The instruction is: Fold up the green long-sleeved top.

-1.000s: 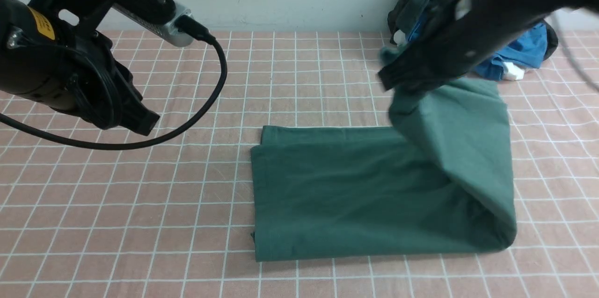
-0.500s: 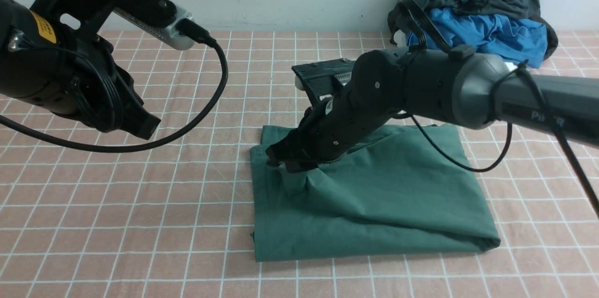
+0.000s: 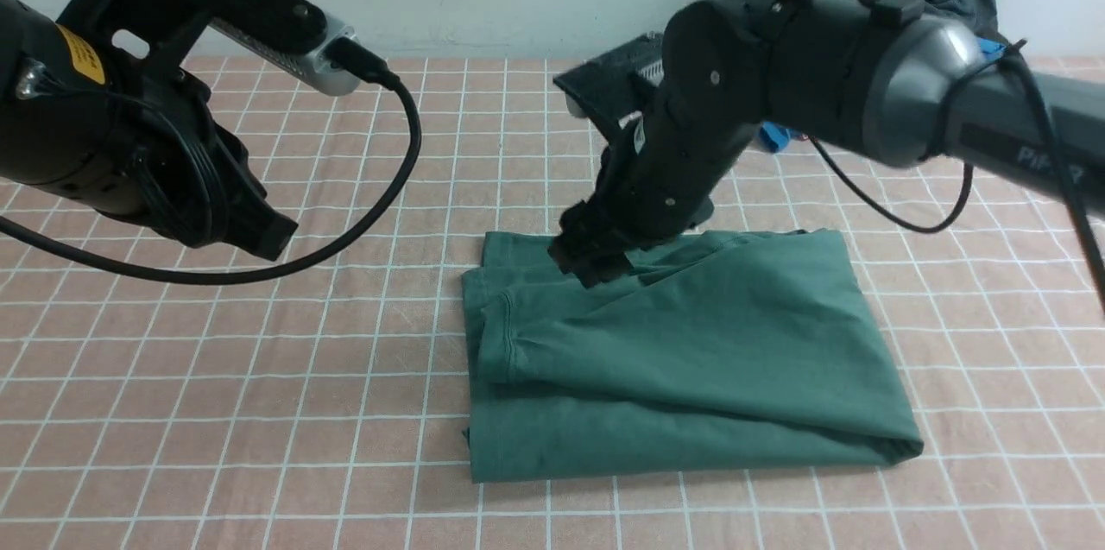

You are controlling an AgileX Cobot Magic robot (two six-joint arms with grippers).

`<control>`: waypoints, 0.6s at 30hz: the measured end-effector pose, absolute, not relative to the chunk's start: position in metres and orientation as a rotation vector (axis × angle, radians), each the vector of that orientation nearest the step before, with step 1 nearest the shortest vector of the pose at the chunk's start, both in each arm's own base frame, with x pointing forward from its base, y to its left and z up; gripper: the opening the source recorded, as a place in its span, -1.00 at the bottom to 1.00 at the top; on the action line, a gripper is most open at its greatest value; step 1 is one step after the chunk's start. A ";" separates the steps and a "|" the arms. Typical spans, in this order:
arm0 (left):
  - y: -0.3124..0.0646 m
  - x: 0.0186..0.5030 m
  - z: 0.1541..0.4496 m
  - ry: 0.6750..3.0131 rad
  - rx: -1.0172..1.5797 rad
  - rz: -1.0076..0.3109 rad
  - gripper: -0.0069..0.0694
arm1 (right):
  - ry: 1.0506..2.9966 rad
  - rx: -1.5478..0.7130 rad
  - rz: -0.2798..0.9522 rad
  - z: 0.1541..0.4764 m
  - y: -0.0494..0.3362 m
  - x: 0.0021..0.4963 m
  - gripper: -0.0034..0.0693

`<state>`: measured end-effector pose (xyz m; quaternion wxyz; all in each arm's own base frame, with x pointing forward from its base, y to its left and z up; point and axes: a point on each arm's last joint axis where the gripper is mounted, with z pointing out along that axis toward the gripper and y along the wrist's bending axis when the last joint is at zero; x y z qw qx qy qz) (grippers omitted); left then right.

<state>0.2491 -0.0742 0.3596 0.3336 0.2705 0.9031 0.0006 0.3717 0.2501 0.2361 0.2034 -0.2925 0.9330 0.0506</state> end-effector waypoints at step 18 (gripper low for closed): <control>-0.031 0.100 0.312 2.021 0.458 -0.100 -0.83 | 2.264 -0.696 0.265 0.337 0.201 0.300 -0.45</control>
